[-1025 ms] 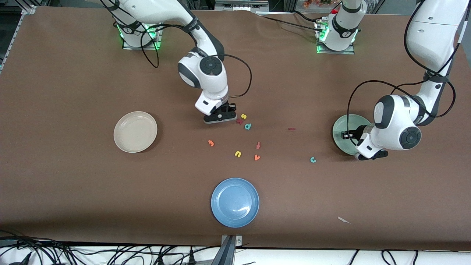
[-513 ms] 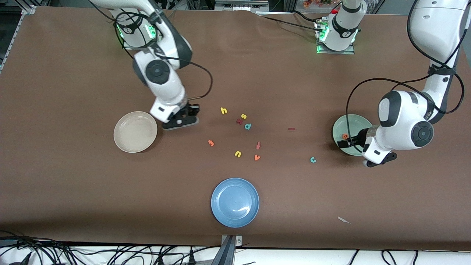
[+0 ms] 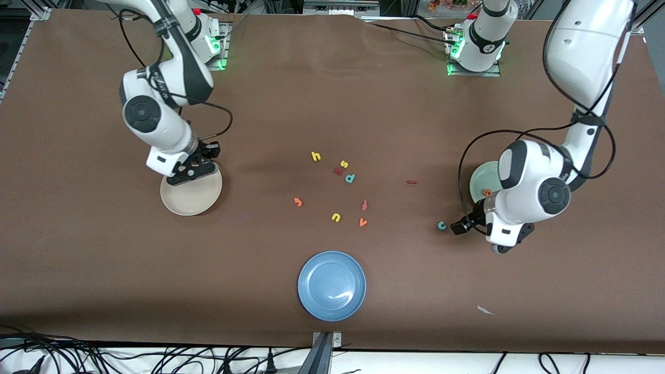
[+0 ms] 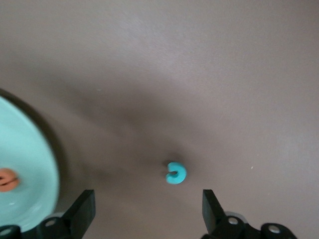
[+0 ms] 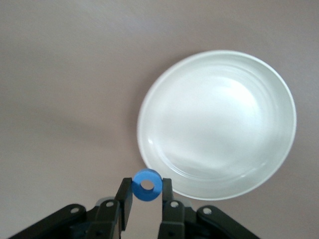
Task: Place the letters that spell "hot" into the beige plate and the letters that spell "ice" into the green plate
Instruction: 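Drop the blue o on the beige plate while the left gripper reaches the c, then grasp the teal c with the left gripper while the right gripper reaches the 4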
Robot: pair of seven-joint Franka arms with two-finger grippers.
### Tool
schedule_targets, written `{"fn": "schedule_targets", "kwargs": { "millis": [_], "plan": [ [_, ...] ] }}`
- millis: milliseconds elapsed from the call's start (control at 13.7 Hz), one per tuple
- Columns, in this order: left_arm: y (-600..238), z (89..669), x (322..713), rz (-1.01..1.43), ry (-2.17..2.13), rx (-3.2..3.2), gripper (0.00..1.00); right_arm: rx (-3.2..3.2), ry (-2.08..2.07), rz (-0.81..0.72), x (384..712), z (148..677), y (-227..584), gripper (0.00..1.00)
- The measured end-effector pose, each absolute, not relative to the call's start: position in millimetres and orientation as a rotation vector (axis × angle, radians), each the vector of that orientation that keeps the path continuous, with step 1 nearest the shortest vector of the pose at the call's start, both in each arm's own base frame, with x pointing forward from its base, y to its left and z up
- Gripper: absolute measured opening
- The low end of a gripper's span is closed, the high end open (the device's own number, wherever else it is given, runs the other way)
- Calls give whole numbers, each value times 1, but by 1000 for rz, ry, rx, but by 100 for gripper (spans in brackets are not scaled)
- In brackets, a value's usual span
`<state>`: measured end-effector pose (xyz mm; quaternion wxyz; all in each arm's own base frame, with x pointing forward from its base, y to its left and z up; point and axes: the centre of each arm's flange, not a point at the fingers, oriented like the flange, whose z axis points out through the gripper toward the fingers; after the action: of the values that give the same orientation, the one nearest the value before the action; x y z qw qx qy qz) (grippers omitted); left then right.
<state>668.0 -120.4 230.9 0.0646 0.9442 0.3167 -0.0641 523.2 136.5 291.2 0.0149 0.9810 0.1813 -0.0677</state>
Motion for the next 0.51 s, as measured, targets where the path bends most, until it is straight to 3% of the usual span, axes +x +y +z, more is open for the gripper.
{"fn": "schedule_targets", "kwargs": {
  "millis": [220, 293, 513],
  "plan": [
    [-153, 207, 677, -186, 1044, 2813, 83, 3055, 572, -212, 525, 290, 123, 30],
    [-161, 201, 679, -189, 1047, 2814, 83, 3055, 576, -208, 525, 291, 125, 35],
    [-163, 191, 680, -186, 1043, 2839, 79, 3055, 579, -200, 524, 293, 126, 66]
  ]
}}
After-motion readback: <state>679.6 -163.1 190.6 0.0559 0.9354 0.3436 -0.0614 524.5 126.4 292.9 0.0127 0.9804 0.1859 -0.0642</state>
